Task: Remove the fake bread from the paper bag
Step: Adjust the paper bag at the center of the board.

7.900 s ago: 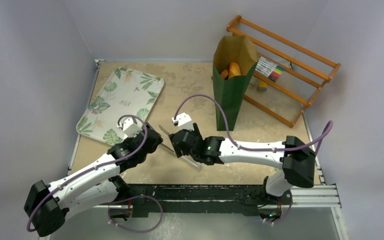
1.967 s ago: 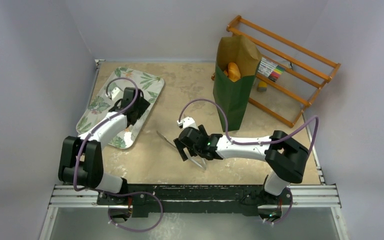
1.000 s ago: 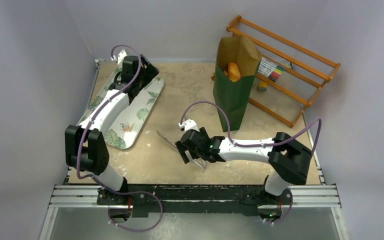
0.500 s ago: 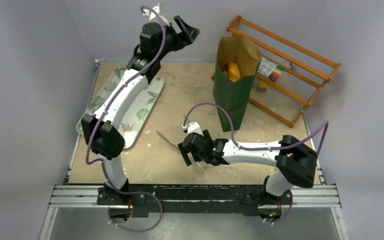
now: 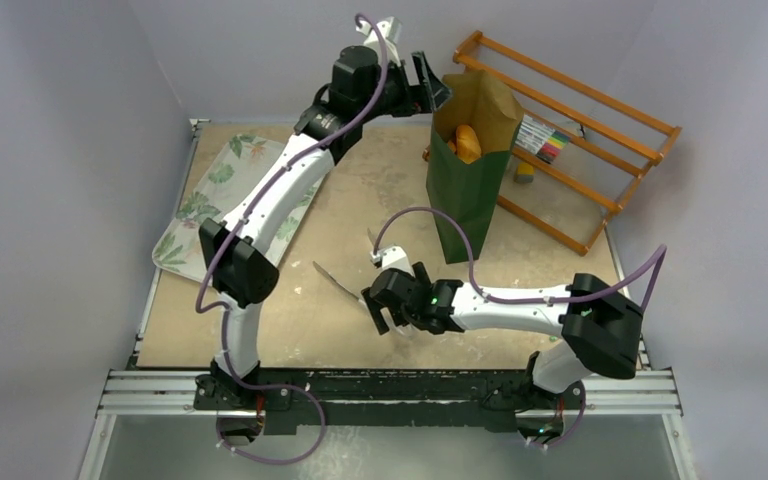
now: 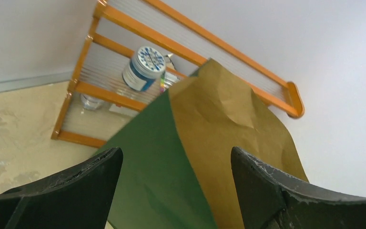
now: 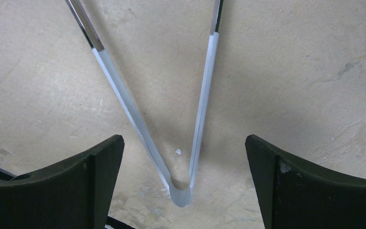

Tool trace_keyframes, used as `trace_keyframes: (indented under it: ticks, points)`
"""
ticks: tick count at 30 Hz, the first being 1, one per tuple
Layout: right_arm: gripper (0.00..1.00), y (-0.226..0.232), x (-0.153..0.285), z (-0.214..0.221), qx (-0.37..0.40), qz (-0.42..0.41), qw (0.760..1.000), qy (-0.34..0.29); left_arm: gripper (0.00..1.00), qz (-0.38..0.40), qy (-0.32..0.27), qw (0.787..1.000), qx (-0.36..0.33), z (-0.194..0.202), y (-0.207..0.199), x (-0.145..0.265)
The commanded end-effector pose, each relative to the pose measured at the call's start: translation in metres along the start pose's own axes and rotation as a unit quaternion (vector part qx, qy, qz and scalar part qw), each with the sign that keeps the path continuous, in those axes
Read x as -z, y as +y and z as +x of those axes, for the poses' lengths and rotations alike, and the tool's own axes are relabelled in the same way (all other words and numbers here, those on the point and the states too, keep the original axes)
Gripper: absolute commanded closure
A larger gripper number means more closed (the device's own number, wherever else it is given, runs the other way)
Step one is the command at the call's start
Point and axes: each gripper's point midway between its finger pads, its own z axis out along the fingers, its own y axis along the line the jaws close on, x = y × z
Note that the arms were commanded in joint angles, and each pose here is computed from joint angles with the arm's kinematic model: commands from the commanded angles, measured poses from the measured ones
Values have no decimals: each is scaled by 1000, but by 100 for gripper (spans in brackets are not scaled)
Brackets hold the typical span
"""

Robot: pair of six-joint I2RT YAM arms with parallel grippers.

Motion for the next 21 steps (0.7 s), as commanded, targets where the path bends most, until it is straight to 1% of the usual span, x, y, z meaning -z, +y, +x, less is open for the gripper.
trace_keyframes:
  ticks: [1, 5, 9, 11, 17, 21]
  points:
    - [0, -5, 6, -2, -4, 8, 1000, -11, 16, 18, 1, 999, -48, -6, -27, 11]
    - [0, -5, 8, -3, -3, 8, 1000, -12, 17, 3, 10, 998, -66, 1, -28, 12]
    - [0, -6, 10, -5, -2, 8, 1000, -14, 19, -41, 22, 994, -102, 10, -25, 9]
    - [0, -7, 11, -6, -1, 9, 1000, -15, 21, -62, 37, 990, -119, 20, -19, 5]
    - [0, -8, 11, -8, 6, 15, 1000, -12, 30, -104, 58, 982, -145, 38, -2, 4]
    - [0, -7, 10, -8, 9, 16, 1000, -10, 39, -124, 76, 977, -157, 48, 11, 5]
